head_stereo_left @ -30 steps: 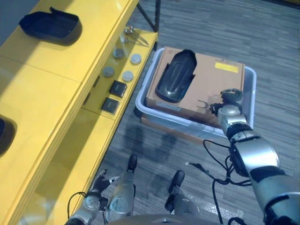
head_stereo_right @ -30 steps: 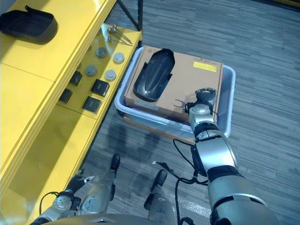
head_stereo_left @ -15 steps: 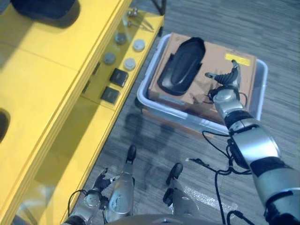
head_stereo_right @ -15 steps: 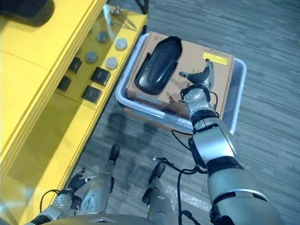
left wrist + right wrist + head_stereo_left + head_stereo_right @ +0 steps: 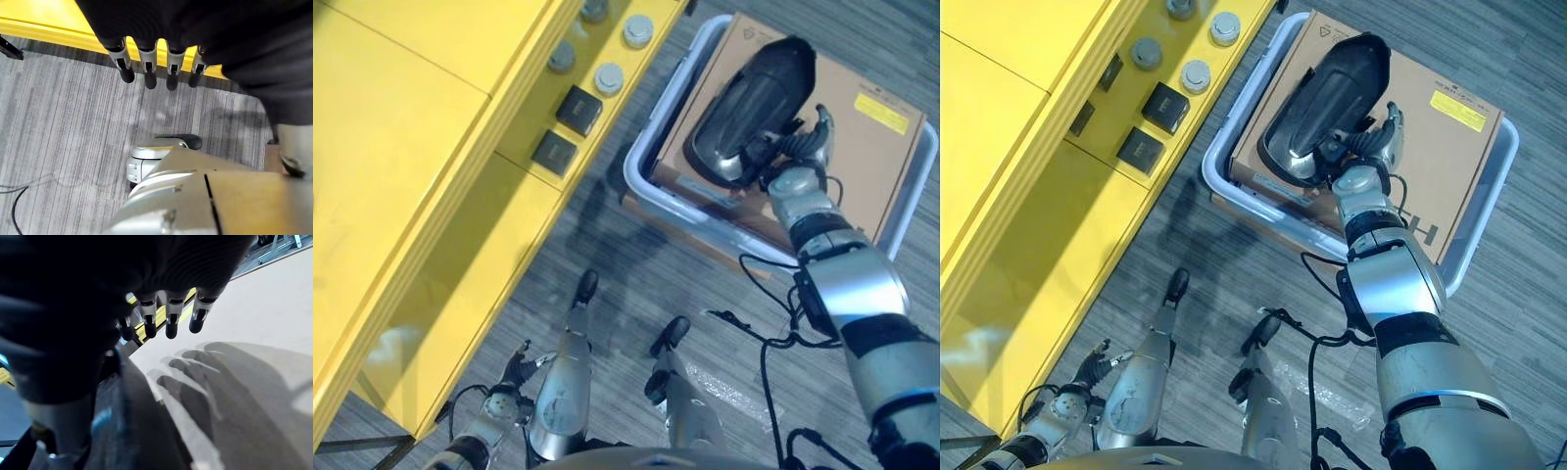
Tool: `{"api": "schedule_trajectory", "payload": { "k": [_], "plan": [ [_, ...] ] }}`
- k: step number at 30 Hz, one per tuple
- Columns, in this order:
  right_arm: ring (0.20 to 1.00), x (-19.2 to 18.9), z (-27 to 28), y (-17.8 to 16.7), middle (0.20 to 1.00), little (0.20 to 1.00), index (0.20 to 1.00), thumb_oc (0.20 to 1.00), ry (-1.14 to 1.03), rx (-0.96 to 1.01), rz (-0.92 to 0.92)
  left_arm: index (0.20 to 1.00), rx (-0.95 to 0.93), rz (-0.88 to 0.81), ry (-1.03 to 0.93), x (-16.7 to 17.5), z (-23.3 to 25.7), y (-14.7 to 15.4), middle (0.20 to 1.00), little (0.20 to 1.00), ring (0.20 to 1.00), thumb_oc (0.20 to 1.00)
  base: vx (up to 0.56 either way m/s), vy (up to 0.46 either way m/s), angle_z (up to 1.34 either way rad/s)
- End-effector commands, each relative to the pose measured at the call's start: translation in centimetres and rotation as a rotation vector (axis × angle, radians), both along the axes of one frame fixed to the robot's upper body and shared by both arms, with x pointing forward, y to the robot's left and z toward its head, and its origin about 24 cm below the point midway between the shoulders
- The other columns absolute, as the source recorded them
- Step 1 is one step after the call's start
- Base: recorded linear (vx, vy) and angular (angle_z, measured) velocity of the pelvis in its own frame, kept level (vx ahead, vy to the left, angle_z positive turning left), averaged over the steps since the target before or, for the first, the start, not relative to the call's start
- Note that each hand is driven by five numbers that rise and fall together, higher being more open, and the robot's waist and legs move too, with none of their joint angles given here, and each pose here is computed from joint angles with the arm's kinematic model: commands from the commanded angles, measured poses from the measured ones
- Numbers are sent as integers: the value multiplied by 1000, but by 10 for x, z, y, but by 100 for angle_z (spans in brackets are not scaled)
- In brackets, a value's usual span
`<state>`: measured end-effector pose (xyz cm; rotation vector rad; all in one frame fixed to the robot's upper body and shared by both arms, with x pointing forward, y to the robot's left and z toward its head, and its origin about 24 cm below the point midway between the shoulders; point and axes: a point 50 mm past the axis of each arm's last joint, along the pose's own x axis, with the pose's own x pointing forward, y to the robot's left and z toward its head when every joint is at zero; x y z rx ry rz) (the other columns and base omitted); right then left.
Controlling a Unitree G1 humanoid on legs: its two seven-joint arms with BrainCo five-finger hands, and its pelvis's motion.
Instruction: Move parts from the plastic box to the shelf.
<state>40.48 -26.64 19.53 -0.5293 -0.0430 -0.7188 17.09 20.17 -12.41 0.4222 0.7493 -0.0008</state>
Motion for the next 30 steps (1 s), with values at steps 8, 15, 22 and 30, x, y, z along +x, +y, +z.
{"api": "schedule_trajectory", "payload": {
  "k": [8, 15, 22, 30],
  "plan": [
    [200, -16, 12, -47, 200, 200, 200, 200, 79, -90, -133, 1000, -77, -128, -79, 23, 10, -41, 1000, 1000, 1000, 1000, 2, -3, 10],
    [200, -18, -8, -46, 200, 200, 200, 200, 131, -75, -108, 1000, -66, -78, -61, 17, 6, -32, 1000, 1000, 1000, 1000, 5, 4, 3],
    [200, -31, -20, -68, 200, 200, 200, 200, 183, -105, -161, 1000, -59, -43, -57, 10, 5, -25, 1000, 1000, 1000, 1000, 0, 0, 0],
    [200, -45, -33, -86, 200, 200, 200, 200, 234, -257, -153, 1000, -55, 4, -138, 10, 18, -5, 1000, 1000, 1000, 1000, 14, -15, 0]
  ]
}}
